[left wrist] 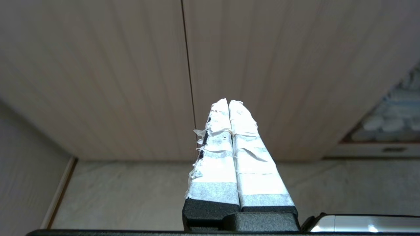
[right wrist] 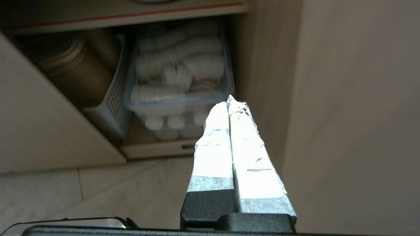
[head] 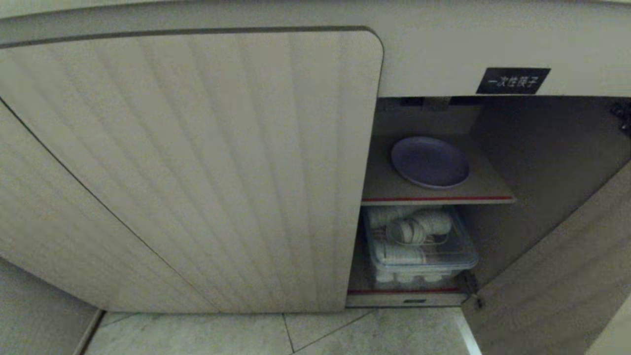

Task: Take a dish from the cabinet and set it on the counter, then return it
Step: Take the plate from the cabinet

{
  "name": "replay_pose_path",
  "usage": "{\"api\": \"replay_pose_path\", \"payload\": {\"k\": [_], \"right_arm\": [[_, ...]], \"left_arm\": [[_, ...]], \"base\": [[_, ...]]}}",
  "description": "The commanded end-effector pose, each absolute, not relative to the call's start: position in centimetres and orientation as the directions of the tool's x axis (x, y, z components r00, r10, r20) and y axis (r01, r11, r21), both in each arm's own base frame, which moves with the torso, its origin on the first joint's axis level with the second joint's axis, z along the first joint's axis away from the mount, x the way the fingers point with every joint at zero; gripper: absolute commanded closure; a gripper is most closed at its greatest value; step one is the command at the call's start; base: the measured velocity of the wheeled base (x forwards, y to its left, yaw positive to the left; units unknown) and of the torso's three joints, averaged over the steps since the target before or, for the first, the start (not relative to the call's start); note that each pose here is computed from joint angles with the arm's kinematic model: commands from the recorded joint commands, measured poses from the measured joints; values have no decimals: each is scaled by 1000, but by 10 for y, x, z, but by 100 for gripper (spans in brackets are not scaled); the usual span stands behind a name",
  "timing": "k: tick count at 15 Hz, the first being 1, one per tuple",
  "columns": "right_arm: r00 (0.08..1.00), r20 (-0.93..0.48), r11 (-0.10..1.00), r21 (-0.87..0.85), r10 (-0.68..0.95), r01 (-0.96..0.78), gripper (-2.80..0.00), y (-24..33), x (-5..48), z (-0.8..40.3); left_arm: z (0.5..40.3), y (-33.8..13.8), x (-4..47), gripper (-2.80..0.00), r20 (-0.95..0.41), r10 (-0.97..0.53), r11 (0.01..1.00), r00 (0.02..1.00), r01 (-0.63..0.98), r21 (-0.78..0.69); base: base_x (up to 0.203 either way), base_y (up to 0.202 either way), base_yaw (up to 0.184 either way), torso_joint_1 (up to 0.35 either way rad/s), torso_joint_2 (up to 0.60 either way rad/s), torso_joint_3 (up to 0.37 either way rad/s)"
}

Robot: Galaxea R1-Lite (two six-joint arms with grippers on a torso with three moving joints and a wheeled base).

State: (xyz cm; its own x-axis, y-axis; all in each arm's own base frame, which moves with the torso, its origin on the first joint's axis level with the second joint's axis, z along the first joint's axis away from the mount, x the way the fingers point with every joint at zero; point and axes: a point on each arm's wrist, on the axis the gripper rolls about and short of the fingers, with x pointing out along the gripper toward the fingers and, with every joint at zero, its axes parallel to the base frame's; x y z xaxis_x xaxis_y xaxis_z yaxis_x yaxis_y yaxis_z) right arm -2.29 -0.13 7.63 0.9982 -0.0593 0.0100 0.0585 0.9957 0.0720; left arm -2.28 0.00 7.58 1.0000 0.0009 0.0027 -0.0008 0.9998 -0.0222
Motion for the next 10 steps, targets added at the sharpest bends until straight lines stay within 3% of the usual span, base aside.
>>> {"api": "replay_pose_path", "payload": {"k": [1, 10], "right_arm": [[998, 9, 996, 73, -60, 59, 0, -1, -23, 76], [998, 9, 996, 73, -60, 59, 0, -1, -23, 76]], "left_arm": [[76, 0, -23, 0, 3, 2, 1000, 1000, -1, -23], [76, 0, -23, 0, 3, 0, 1000, 1000, 0, -25]], "base": [[163, 0, -6, 2, 7, 2], [8, 0, 1, 2, 0, 0]]}}
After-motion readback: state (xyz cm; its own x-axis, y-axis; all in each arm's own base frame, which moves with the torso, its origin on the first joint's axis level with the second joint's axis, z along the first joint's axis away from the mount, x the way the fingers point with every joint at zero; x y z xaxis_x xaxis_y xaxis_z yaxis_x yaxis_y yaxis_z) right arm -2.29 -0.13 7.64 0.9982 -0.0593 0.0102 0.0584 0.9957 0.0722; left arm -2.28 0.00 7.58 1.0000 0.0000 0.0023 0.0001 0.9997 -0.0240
